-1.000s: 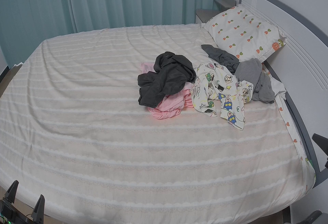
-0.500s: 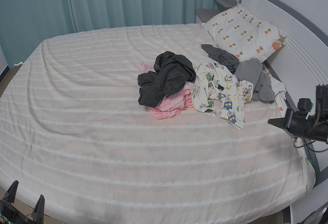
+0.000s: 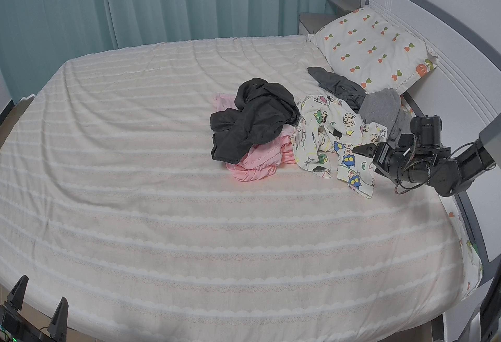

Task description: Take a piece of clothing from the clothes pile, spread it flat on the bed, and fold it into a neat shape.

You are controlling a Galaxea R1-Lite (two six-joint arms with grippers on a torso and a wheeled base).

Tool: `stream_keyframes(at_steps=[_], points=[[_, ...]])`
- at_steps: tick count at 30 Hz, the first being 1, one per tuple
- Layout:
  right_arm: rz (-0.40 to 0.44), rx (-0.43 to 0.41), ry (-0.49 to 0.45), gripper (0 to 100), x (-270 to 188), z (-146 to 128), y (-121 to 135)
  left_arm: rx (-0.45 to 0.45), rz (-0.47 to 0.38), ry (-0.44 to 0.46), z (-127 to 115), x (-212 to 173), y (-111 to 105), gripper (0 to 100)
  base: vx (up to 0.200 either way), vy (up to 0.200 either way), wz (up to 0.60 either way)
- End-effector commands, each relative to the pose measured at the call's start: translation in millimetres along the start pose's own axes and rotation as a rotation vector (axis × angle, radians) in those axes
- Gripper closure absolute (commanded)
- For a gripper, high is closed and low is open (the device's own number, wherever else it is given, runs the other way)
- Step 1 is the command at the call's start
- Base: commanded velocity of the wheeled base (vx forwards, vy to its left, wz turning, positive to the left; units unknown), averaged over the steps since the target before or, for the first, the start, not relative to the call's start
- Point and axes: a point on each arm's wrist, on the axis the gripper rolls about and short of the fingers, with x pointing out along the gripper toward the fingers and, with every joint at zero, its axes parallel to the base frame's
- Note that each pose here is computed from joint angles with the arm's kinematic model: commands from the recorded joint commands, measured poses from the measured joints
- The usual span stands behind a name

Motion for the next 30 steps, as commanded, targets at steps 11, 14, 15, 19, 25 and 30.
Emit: stream_keyframes(at_steps=[11,14,15,19,25,30], points=[[-0.268,-0.078,-0.051,0,88.0,10.3,-66.0,0.0,0.0,0.006,-3.3,0.5,0.0,0,0.0,0.0,0.0],[-0.277,-0.086,-0.059,0,99.9,8.8,-67.3,0.0,0.0,0.008,-3.7,0.6,0.0,0,0.0,0.0,0.0],[-0.278,-0.086,-0.057,0,100.5,8.4,-66.8,0.0,0.0,0.008,-3.7,0.6,0.0,0,0.0,0.0,0.0],[-0.251,-0.108,-0.045,0,113.9,-0.3,-54.3,0.0,0.0,0.006,-3.3,0.5,0.0,0,0.0,0.0,0.0],[-0.238,-0.126,-0.041,0,131.4,-6.6,-42.7,0.0,0.0,0.008,-3.7,0.6,0.0,0,0.0,0.0,0.0],[-0.255,-0.136,-0.056,100,140.5,-2.0,-41.5,0.0,0.0,0.008,-3.7,0.6,0.0,0,0.0,0.0,0.0]])
